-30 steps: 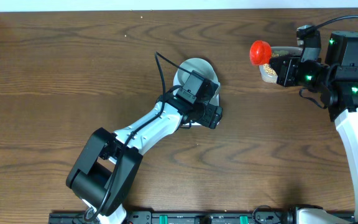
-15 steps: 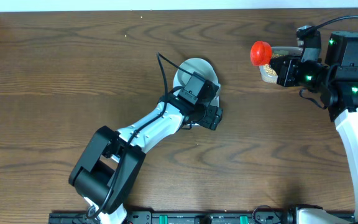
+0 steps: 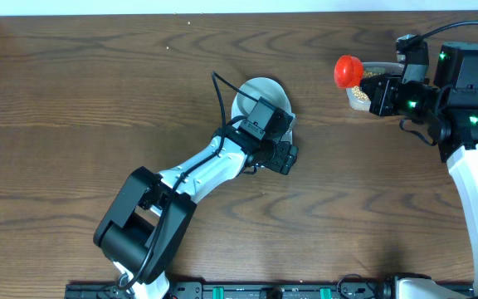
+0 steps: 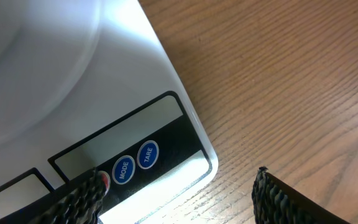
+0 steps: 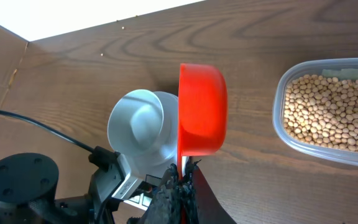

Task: Scoop item into bowl and weigh 50g on scale

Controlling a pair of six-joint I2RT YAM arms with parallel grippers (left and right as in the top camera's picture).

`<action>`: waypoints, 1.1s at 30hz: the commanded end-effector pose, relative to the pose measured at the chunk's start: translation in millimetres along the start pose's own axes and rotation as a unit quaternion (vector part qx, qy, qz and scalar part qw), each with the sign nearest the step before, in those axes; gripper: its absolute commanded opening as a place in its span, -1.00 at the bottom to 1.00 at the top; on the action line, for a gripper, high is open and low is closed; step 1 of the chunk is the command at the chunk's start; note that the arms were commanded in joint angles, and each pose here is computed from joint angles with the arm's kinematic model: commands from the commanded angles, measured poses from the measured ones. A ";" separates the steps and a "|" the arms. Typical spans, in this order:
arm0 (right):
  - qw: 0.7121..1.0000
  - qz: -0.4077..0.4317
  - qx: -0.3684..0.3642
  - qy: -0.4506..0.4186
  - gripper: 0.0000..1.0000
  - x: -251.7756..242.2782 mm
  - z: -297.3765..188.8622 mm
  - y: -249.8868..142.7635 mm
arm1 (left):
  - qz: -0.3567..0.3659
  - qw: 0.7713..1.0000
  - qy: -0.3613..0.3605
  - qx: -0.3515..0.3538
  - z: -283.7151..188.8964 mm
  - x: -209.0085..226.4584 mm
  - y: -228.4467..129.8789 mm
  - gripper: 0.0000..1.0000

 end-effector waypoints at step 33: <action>1.000 -0.011 -0.011 -0.009 -0.98 0.9 -6.3 5.4 | 0.020 0.997 -0.019 -0.072 -50.3 -21.2 27.7 0.56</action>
Point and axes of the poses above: each gripper's point midway between its finger pads, its own z axis out along the fingers, its own x axis along the line the jaws close on, y = z × x, the point moved 6 cm from there along -z, back along the fingers, and after that the axes turned 4 degrees about z, right-handed, at the moved point
